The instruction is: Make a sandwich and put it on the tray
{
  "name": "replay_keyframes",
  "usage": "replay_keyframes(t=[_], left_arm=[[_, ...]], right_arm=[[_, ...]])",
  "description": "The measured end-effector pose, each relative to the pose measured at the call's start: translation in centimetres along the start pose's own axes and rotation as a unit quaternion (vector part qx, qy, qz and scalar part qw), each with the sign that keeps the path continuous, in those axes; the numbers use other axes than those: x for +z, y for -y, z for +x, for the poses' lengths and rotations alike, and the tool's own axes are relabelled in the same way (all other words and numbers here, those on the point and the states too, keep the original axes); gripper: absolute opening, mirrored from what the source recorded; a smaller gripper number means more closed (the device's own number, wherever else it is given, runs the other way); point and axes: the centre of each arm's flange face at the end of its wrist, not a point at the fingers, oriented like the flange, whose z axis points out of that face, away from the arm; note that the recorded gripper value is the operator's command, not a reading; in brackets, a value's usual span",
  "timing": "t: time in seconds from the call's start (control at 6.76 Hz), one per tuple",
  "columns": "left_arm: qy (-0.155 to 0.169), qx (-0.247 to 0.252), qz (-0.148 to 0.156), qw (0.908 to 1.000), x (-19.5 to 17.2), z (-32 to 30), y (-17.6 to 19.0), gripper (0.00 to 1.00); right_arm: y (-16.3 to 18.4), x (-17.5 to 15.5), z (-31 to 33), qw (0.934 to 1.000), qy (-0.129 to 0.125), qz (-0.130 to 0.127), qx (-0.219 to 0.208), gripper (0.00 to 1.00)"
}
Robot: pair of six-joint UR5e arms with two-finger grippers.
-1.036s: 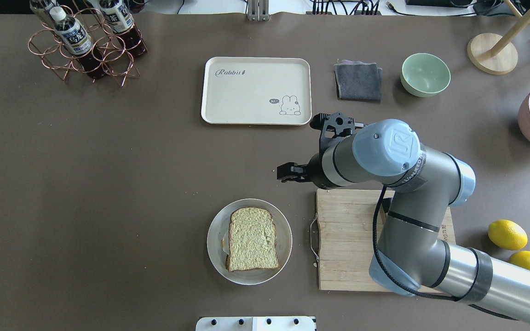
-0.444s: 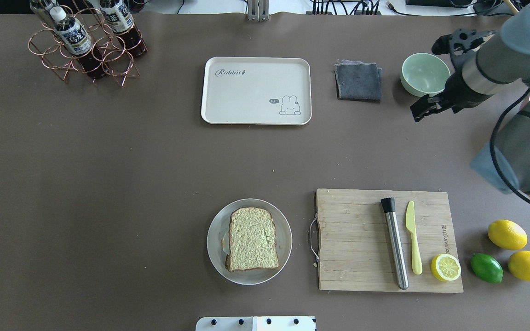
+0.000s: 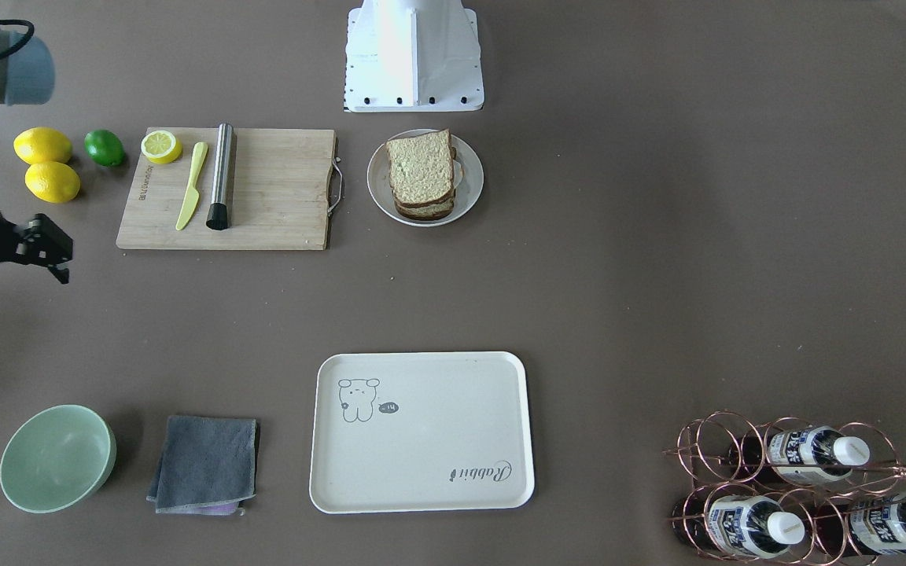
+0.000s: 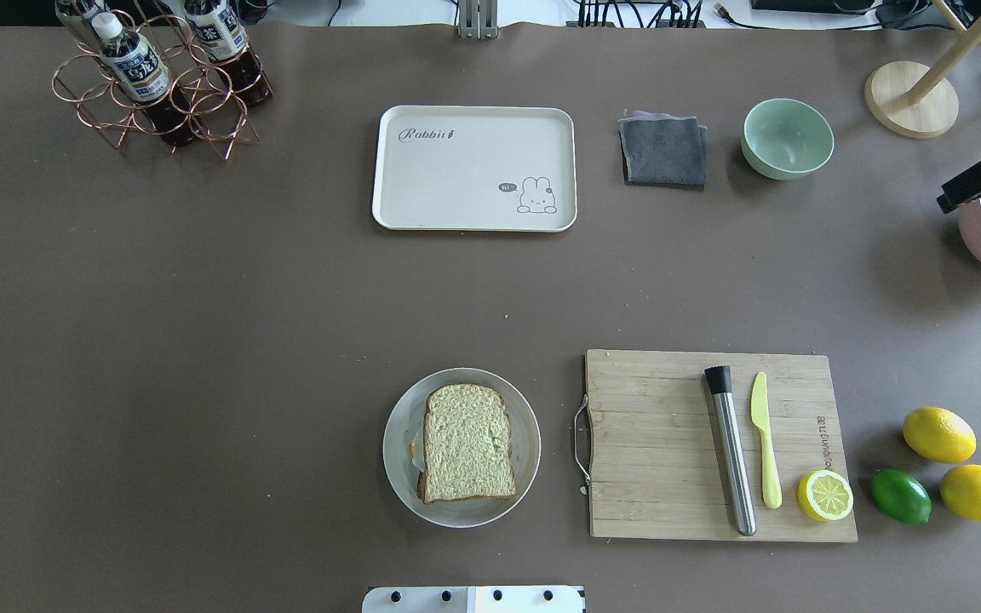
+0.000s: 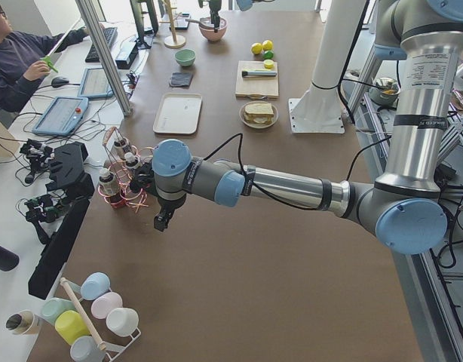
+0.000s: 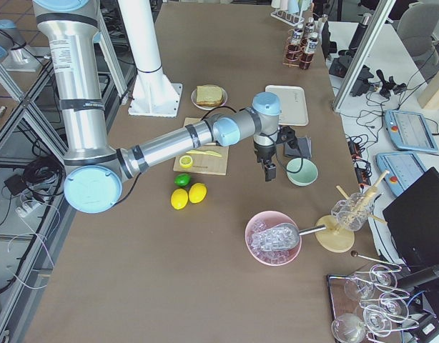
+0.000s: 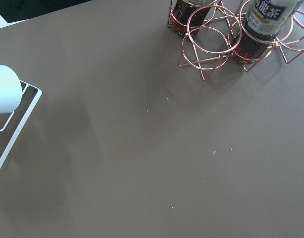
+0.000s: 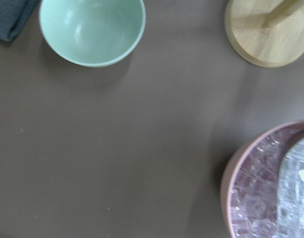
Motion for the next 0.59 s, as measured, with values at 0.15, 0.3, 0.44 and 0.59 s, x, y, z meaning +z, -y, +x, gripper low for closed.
replay_keyframes(t=[0.15, 0.3, 0.44, 0.59], left_arm=[[0.0, -0.001, -0.001, 1.0, 0.0, 0.0, 0.0, 0.99], [0.0, -0.002, -0.002, 1.0, 0.1, -0.1, -0.2, 0.99], [0.0, -0.004, -0.003, 1.0, 0.2, -0.3, -0.4, 0.99], [0.001, -0.007, -0.006, 1.0, 0.5, -0.6, -0.9, 0.99]], right_arm=[[-3.5, 0.2, 4.3, 0.9997, -0.006, -0.014, 0.02, 1.0], [-7.0, 1.0, 7.6, 0.998, -0.012, -0.033, 0.052, 1.0], [-9.4, 1.6, 10.0, 0.9958, -0.015, -0.045, 0.078, 1.0], [-11.0, 2.1, 11.3, 0.994, -0.016, -0.053, 0.094, 1.0]])
